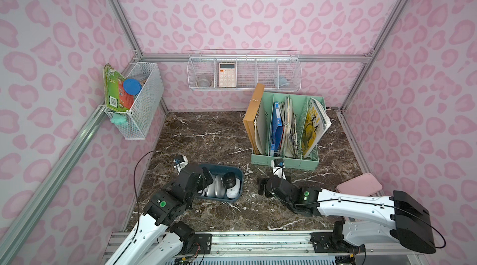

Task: Take out the mouse from the storage box
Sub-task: Move the storage box to the center of the board.

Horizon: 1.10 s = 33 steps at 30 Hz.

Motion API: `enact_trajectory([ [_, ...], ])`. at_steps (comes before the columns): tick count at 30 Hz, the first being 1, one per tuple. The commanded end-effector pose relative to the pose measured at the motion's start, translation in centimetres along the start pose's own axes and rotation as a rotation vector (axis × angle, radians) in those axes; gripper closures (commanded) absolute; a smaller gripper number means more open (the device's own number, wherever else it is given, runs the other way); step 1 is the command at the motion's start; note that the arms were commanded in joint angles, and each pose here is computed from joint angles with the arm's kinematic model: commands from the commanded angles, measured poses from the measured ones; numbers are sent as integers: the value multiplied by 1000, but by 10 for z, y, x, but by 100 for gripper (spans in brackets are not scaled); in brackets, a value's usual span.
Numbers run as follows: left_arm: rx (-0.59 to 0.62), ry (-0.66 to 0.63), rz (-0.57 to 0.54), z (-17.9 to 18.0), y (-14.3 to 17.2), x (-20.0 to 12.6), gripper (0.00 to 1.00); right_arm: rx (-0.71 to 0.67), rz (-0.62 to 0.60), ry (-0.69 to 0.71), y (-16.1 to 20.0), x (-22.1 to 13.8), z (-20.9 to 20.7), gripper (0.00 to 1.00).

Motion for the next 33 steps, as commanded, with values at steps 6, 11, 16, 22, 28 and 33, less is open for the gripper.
enact_trajectory([
  [6, -155, -167, 28, 23, -16, 38, 1, -31, 90, -97, -1, 23, 36, 1],
  [11, -277, -171, 96, 32, -19, 74, 1, -36, 117, -128, 2, 33, 47, 0],
  [16, -344, -179, 145, 40, -18, 107, 1, -8, 152, -195, 0, 44, 58, 0],
  [22, -353, -109, 211, 32, -11, 127, 1, 15, 186, -221, -4, 57, 62, 0],
  [28, -332, -62, 346, 19, -3, 143, 1, 49, 219, -230, 1, 69, 60, 0],
  [33, -320, -19, 388, 10, 4, 148, 2, 68, 225, -223, 3, 72, 53, 0],
])
Point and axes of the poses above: each gripper's point midway between its finger pads, its own x axis out along the fingers, its own z axis along the line the jaws close on, y = z × x, the point moved 6 cm from there along -x, back along the fingers, and after that the axes turned 15 degrees about -x, right-handed, at the moved point
